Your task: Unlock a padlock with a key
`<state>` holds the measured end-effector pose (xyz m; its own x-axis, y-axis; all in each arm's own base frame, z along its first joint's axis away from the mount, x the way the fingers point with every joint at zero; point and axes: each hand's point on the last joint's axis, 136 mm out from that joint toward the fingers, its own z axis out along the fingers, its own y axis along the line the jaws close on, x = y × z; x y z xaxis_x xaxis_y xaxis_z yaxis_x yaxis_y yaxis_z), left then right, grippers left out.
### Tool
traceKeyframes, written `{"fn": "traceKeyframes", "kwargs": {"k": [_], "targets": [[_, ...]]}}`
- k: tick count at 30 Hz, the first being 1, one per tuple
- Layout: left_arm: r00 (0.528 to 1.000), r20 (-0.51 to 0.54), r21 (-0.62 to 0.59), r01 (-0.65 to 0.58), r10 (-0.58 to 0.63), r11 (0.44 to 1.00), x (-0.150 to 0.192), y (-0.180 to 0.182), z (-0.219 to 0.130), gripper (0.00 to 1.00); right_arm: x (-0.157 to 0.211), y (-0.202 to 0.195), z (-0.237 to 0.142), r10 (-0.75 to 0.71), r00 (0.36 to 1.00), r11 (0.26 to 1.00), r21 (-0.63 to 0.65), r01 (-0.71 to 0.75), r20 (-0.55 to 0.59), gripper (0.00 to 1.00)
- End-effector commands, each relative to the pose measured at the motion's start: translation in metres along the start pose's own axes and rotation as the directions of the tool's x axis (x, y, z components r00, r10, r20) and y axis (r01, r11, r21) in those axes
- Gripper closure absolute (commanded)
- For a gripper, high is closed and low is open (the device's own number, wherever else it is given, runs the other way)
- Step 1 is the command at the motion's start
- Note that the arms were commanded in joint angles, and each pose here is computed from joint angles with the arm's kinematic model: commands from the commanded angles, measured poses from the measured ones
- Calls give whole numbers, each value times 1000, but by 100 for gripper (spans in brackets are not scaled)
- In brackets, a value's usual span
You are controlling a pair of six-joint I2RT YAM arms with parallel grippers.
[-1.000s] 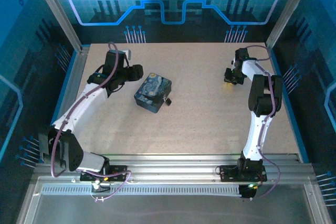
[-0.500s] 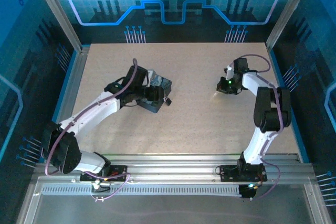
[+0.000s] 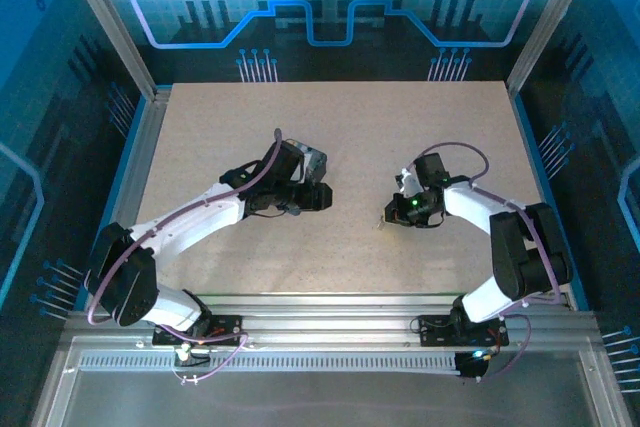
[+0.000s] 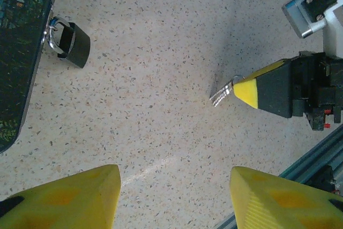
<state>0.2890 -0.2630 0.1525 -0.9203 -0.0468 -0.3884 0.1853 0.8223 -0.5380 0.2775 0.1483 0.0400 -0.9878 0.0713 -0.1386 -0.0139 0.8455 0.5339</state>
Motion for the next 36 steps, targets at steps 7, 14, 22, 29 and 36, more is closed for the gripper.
{"fn": "traceKeyframes", "kwargs": {"k": [7, 14, 22, 29, 36], "targets": [[1000, -5, -124, 17, -18, 992, 9, 25, 5, 37, 10, -31, -8, 24, 1000, 977, 214, -21, -10, 72], [1000, -11, -158, 21, -23, 987, 6, 29, 10, 36, 0, -17, -9, -62, 998, 966, 251, 58, 5, 55], [1000, -12, -161, 14, -16, 987, 3, 27, 8, 35, -16, -12, 11, -85, 996, 953, 290, 87, -21, 49], [1000, -14, -187, 0, -3, 982, 5, 32, 5, 35, -10, -15, 37, -89, 991, 939, 323, 116, -97, 65], [1000, -9, -214, -16, 15, 977, 6, 37, -1, 35, 9, -22, 48, 9, 995, 949, 316, 24, -103, 83]]}}
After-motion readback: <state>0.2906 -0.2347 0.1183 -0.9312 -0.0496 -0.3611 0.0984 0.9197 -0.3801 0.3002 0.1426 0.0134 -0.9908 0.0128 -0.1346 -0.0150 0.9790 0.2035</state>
